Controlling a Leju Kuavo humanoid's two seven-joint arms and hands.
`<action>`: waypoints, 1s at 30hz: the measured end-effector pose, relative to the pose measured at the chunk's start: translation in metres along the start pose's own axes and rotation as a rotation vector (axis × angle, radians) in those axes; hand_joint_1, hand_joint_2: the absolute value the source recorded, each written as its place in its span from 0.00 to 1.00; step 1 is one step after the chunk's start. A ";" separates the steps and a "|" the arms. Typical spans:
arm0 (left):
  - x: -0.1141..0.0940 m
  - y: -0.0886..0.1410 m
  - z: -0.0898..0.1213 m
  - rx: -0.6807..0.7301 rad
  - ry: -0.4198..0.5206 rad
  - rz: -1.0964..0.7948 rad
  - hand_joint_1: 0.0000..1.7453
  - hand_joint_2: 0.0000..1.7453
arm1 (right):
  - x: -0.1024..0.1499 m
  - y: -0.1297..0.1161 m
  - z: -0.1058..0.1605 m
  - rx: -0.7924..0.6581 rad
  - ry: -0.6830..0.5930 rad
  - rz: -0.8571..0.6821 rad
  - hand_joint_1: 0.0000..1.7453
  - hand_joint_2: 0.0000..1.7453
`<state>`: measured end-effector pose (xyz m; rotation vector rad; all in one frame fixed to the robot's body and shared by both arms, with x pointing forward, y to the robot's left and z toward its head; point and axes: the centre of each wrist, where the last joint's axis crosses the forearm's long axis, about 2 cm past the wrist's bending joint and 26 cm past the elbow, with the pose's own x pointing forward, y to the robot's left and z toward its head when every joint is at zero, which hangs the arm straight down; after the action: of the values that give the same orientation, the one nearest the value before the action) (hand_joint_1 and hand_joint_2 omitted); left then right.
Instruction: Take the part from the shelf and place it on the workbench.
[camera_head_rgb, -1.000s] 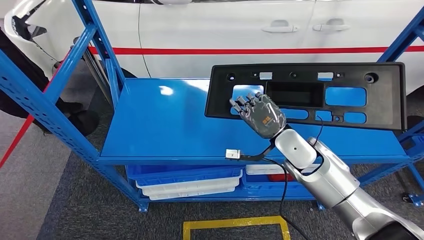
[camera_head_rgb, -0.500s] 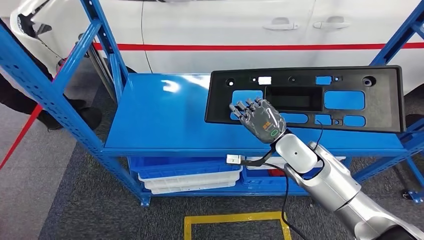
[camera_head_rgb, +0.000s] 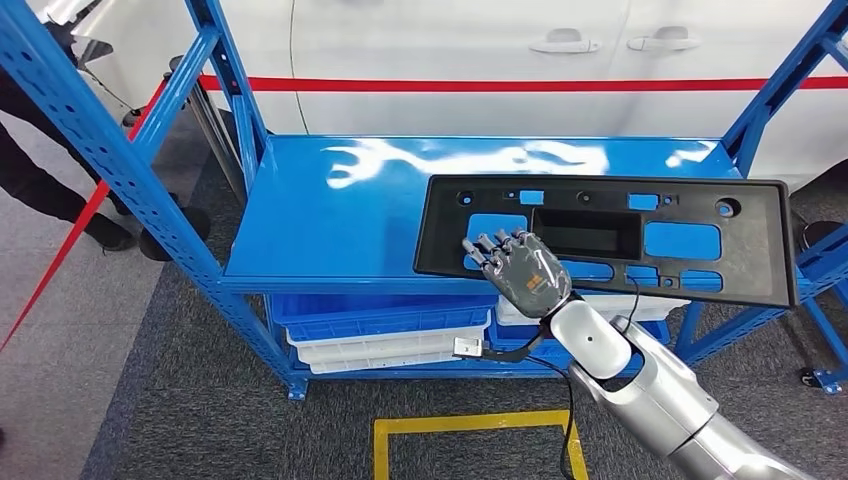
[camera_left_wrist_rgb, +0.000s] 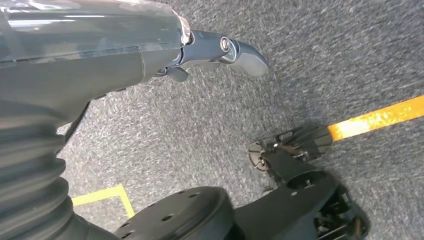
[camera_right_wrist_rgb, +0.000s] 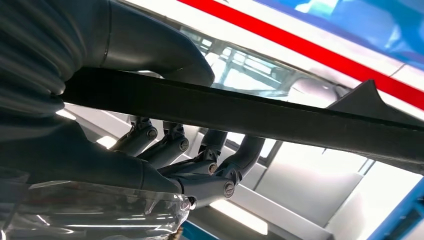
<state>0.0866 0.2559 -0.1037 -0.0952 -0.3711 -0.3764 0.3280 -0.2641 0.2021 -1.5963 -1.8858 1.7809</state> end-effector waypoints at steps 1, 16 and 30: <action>0.001 0.000 0.000 0.001 -0.002 0.001 0.00 1.00 | 0.002 0.000 0.000 0.001 0.001 -0.004 1.00 1.00; -0.001 0.009 0.001 0.016 -0.001 0.014 0.00 1.00 | 0.037 0.007 -0.001 0.024 0.012 -0.100 1.00 1.00; -0.004 0.008 0.001 0.016 0.003 0.022 0.00 1.00 | 0.054 0.012 0.005 0.020 0.020 -0.151 1.00 1.00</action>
<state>0.0856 0.2654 -0.1045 -0.0829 -0.3697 -0.3520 0.3078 -0.2320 0.1612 -1.4180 -1.9178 1.7096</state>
